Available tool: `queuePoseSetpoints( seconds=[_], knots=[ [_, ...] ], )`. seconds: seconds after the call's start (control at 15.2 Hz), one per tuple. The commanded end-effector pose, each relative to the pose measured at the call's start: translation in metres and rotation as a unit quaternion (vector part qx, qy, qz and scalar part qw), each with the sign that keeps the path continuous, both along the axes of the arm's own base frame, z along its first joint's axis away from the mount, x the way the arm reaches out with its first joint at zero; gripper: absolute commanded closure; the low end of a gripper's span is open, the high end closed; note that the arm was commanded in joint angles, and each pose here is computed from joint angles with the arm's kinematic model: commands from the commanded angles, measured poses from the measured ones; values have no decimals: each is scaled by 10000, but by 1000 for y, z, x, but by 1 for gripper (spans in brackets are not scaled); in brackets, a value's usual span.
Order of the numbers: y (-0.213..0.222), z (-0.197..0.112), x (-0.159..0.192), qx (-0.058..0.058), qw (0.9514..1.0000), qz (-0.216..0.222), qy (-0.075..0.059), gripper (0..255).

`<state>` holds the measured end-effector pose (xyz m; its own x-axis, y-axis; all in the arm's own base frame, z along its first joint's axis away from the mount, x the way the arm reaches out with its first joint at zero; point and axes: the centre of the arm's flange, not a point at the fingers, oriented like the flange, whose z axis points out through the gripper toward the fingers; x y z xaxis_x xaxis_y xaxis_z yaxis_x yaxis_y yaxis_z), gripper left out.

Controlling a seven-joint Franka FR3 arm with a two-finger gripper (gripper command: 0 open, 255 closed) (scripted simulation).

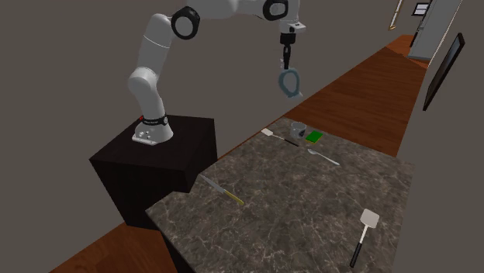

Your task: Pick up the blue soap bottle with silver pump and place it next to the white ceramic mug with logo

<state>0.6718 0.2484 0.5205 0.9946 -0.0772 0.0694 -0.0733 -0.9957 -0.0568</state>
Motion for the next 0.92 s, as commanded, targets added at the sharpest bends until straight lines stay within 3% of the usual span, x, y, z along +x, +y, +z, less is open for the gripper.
queuePoseSetpoints(
  seconds=[0.0, 0.86],
  knots=[
    [1, -10, -1, 2, 10000, -3, -7, 255],
    [1, -78, -1, 2, 10000, -3, -7, 255]
  ],
)
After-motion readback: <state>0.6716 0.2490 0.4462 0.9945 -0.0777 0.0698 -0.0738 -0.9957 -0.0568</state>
